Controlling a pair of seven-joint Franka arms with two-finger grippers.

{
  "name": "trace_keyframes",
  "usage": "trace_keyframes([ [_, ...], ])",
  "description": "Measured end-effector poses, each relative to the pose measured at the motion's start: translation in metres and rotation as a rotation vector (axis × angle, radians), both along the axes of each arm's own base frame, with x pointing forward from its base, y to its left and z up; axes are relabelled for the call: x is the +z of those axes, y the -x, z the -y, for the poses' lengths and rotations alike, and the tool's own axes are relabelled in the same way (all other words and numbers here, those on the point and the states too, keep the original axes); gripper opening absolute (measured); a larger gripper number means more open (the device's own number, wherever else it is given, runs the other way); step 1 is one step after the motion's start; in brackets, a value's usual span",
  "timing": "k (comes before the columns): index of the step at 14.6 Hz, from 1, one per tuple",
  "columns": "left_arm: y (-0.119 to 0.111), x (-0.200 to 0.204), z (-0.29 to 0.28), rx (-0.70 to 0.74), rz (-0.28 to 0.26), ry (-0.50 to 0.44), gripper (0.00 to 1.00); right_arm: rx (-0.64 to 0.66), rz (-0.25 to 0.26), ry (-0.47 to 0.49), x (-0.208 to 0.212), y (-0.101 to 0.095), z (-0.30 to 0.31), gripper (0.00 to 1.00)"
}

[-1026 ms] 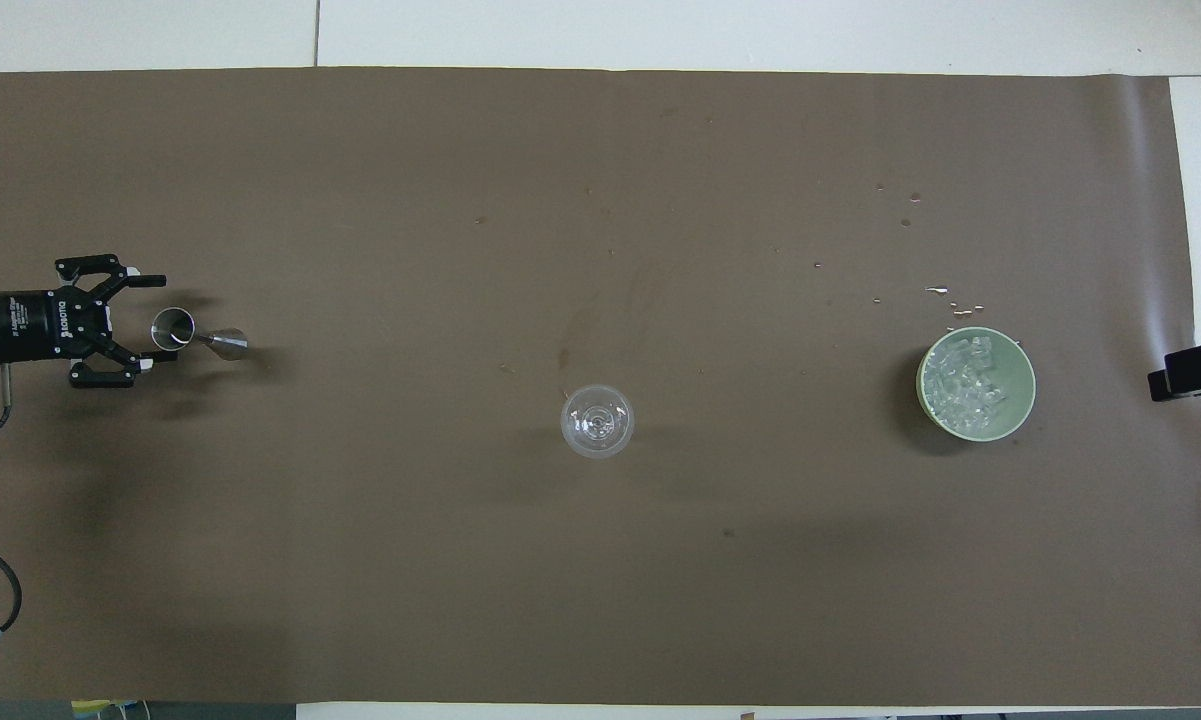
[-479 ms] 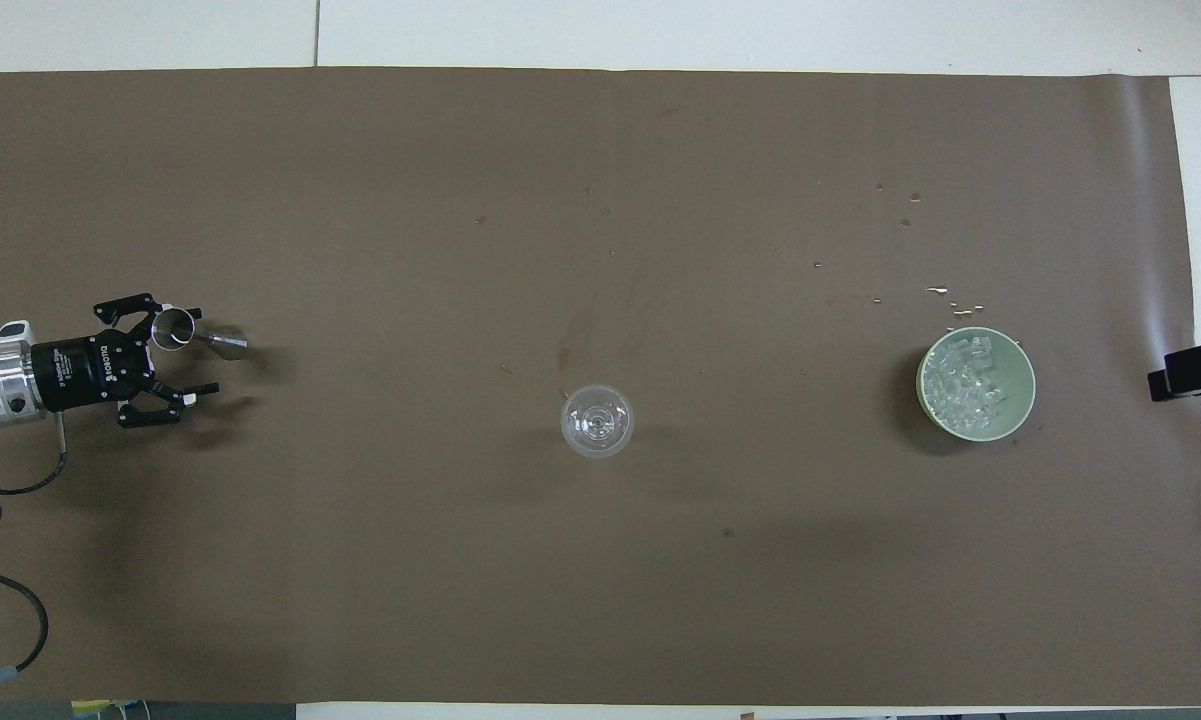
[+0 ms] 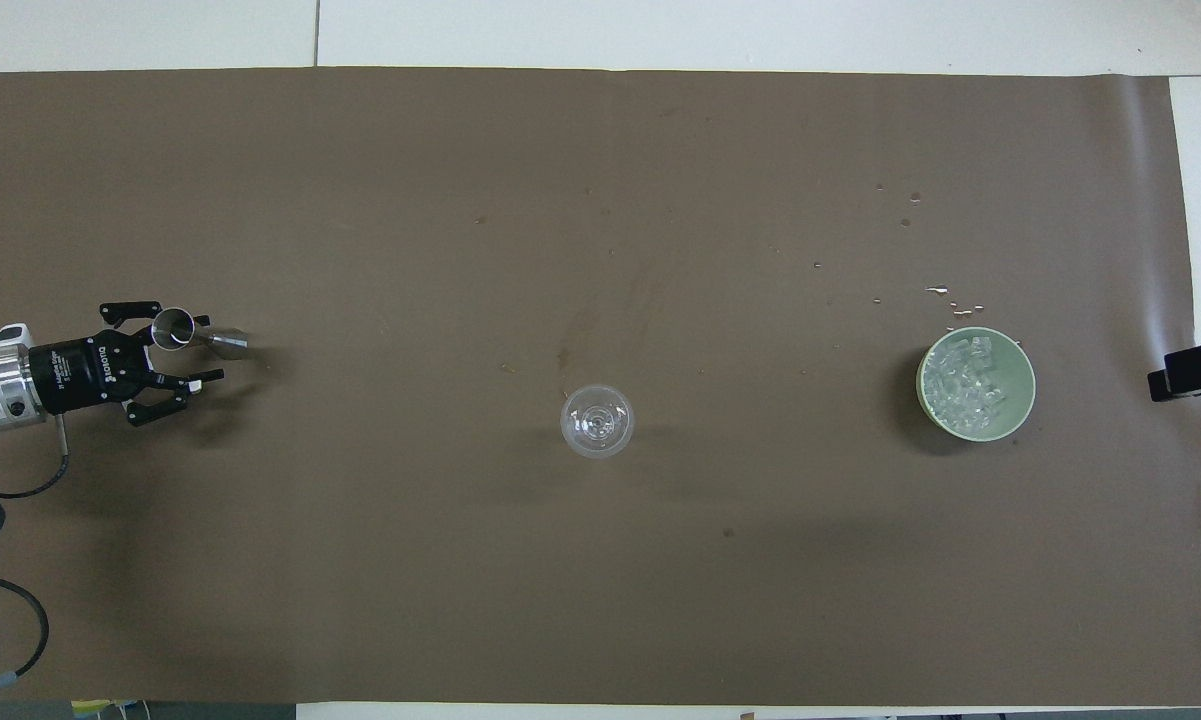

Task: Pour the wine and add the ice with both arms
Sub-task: 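Grasp the silver jigger cup with the left gripper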

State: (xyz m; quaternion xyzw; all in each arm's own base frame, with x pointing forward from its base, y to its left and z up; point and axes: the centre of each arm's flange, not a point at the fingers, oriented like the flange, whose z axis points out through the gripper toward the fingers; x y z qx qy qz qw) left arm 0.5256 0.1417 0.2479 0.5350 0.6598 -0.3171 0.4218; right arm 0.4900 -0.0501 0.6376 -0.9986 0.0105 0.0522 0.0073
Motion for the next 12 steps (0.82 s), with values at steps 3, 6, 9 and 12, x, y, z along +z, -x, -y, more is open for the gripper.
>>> trace_keyframes([
  [3,0.000,0.000,-0.001,-0.001,0.016,-0.003,0.26,0.000,0.000,0.000,0.000,0.000,0.000,1.00],
  [6,0.000,0.004,-0.002,0.000,0.027,-0.004,0.22,0.000,0.000,0.000,0.000,0.000,0.000,1.00],
  [9,-0.010,0.036,0.011,-0.007,0.042,-0.013,0.22,0.000,0.000,0.000,0.000,0.000,0.000,1.00],
  [12,-0.018,0.107,0.042,0.016,-0.001,-0.010,0.22,-0.001,0.000,0.000,0.000,0.000,0.001,1.00],
])
